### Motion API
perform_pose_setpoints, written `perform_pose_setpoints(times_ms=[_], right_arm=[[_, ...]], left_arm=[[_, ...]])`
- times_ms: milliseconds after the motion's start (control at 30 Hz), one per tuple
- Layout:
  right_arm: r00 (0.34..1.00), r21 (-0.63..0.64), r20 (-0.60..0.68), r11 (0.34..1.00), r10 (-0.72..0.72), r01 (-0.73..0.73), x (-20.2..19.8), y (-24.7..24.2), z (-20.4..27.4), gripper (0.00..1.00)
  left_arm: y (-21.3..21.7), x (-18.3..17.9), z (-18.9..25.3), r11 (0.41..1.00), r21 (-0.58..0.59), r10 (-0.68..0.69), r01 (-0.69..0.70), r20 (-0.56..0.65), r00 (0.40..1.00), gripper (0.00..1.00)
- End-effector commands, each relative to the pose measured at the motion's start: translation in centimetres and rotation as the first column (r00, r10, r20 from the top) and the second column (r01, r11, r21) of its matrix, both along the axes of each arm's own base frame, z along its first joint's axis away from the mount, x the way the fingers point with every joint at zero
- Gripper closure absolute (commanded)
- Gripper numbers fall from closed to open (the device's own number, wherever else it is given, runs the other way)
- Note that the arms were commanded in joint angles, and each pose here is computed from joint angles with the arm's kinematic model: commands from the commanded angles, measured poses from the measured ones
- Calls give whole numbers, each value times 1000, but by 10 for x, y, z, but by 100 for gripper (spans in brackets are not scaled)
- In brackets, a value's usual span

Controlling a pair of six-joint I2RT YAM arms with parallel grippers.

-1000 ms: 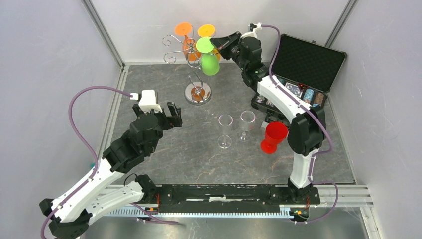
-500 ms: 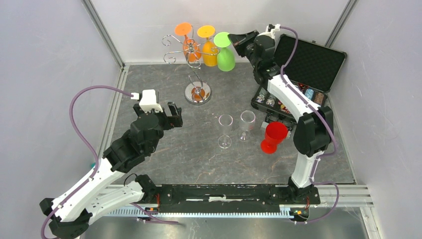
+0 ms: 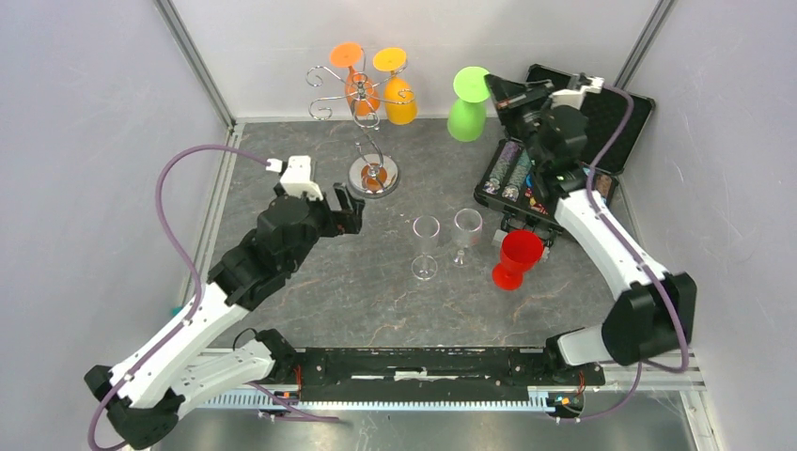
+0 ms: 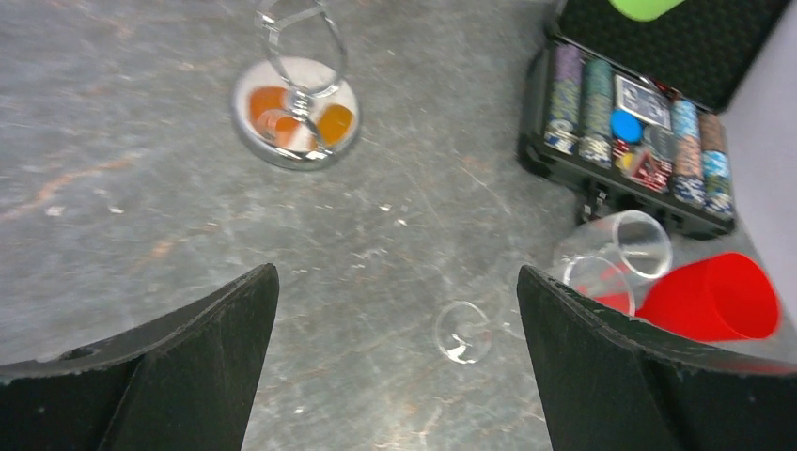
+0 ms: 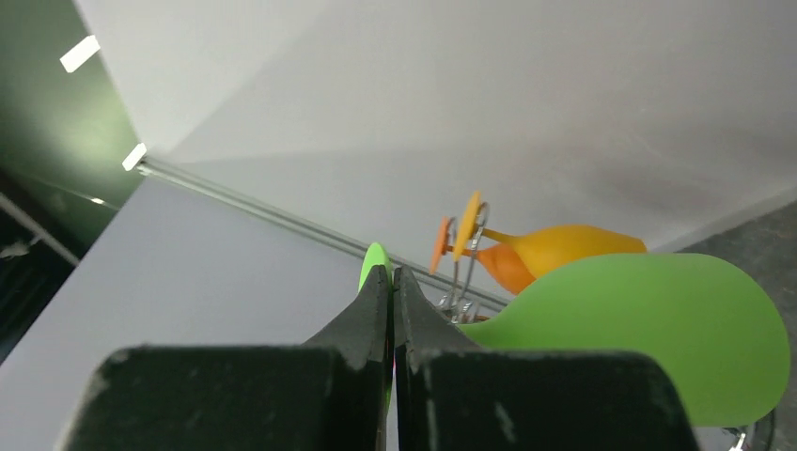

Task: Take the wine glass off the wine glass rack

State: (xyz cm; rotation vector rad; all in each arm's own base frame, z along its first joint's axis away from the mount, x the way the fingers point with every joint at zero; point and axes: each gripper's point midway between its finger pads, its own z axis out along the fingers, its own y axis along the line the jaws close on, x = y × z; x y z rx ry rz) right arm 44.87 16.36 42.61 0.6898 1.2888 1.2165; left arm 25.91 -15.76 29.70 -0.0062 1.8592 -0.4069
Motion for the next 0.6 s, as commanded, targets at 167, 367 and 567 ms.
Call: perform_pose_setpoints(times_ms=[167,367,567], right_arm=[[947,77,242,969,210,-234,-91,7,59,100],[866,137,341,892,366,-431,-144,17,74,100],[735,147,427,762,526,-631,-189,27,89,100]], left_arm=[[-80,9,56,804,-488,-384,340,11,923,0],[-118,10,92,552,-692,-573,466,91,814,0],[-146,5,123,190,-847,-747,497,204,633,0]])
